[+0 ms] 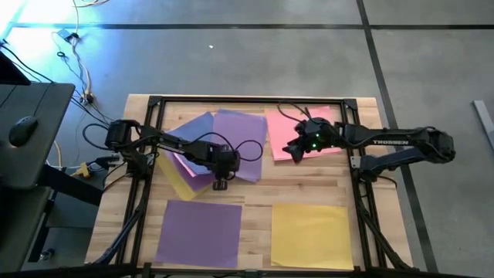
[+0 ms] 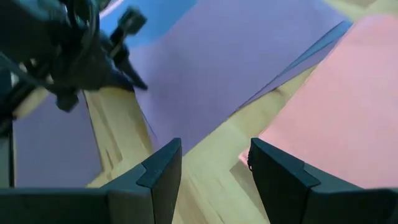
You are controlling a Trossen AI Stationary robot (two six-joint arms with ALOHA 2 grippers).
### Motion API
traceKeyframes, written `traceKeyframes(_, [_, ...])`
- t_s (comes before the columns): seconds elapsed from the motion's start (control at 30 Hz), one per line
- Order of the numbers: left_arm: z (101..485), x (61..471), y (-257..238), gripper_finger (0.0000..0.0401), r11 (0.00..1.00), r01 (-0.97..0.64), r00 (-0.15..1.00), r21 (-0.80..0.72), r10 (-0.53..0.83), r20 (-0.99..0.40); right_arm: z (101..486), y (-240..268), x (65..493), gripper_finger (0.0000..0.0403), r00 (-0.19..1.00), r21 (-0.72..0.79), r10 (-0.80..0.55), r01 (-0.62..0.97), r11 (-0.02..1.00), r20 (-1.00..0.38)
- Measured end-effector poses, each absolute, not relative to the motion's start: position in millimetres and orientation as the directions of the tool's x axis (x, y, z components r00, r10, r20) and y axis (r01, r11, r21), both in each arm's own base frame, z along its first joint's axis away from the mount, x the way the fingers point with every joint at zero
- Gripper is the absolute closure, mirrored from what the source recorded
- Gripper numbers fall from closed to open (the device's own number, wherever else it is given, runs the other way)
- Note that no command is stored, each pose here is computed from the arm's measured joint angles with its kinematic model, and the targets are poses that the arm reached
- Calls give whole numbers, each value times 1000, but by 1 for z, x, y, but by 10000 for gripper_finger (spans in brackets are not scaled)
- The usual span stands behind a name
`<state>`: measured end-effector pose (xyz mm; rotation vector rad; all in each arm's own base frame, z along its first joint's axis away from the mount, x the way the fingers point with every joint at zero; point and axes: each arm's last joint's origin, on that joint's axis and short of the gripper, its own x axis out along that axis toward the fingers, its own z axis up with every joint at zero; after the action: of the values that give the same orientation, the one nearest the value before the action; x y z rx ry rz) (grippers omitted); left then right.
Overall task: Organize paper
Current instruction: Stack the purple paper on the bottom left of the table
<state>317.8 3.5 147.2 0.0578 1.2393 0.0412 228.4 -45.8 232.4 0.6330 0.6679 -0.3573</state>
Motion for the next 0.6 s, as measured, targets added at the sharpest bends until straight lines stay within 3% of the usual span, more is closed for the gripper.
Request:
traceKeyframes(0.33, [133,322,4,294,995,55,288,80,60,-956,216,-35,248,233,732,443,-62,476,760,-679])
traceKeyframes(0.6, [138,321,3,343,999,27,266,44,36,-963,215,-31,250,233,730,441,-48,463,768,-682])
